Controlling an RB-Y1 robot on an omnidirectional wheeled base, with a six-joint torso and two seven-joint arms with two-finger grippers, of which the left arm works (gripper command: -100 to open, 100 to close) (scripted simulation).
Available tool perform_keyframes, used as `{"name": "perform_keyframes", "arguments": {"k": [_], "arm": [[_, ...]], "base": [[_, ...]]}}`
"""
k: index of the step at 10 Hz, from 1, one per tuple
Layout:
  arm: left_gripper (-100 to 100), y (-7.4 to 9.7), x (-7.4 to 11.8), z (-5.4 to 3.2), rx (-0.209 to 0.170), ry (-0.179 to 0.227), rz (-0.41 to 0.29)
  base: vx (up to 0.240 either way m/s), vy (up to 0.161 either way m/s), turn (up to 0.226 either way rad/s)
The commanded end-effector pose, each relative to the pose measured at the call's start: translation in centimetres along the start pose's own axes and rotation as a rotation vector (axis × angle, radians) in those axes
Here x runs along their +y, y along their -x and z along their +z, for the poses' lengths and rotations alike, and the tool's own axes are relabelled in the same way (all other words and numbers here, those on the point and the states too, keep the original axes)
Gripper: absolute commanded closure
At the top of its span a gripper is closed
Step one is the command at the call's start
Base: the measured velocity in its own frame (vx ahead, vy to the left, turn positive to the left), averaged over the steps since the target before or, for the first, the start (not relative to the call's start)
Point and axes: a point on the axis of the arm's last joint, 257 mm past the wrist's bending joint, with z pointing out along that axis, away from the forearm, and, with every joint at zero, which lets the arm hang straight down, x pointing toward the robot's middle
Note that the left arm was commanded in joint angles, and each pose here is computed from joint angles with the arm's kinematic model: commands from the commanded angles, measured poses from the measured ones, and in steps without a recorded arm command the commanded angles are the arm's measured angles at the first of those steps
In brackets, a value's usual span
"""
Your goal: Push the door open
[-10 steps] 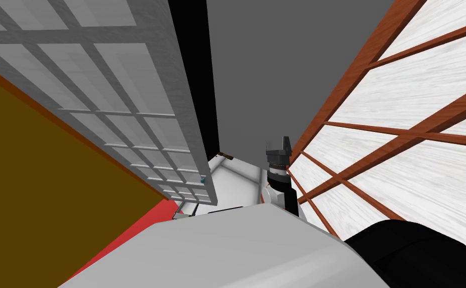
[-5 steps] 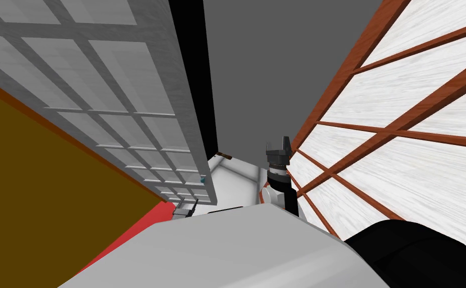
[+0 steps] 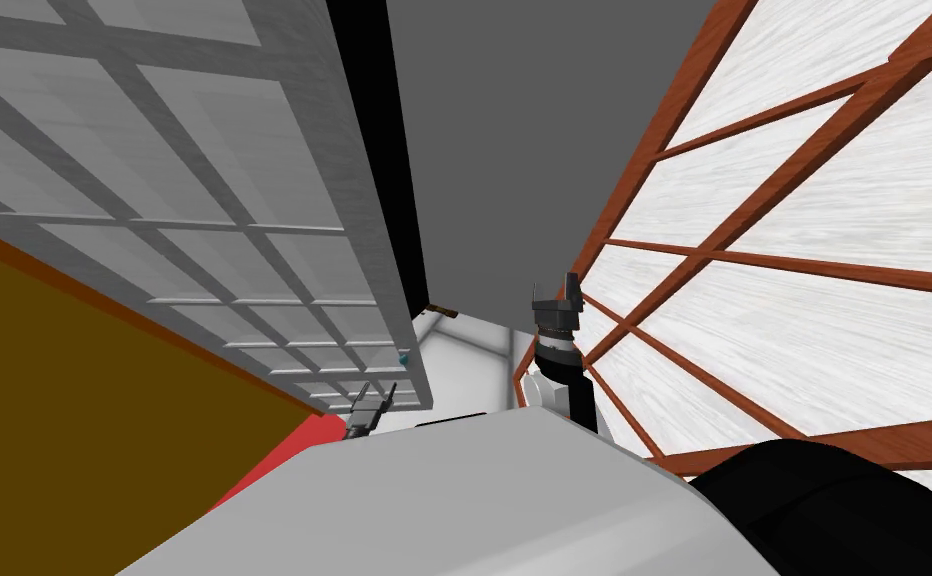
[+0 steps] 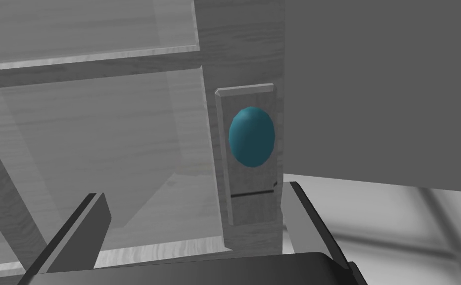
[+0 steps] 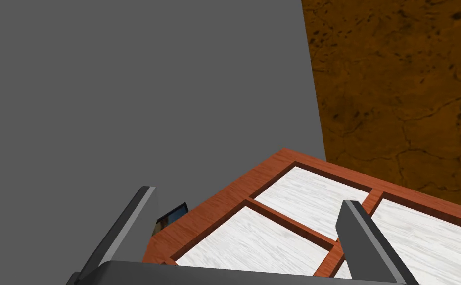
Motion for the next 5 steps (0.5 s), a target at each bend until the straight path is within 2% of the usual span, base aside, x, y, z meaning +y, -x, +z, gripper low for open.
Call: {"name": "perform_keyframes", "arguments": {"k": [1, 2, 3, 4, 5], "arm": [[-100, 0.2, -0.7, 1.58, 0.001, -0.033, 0.012], [-100, 0.0, -0.9, 1.76, 0.009, -0.043, 0.011], [-100, 0.1, -1.4, 2.90, 0.012, -0.067, 0.015], [-100, 0.1, -1.4, 2.90, 0.012, -0.068, 0.015], [-100, 0.1, -1.7, 4.06, 0.015, -0.092, 0.018]], "base": [[-0.066, 0.079, -0.182], [-0.043, 0.055, -0.048], [-0.037, 0.040, -0.122], [-0.026, 0.035, -0.064], [-0.030, 0.038, -0.108]]}}
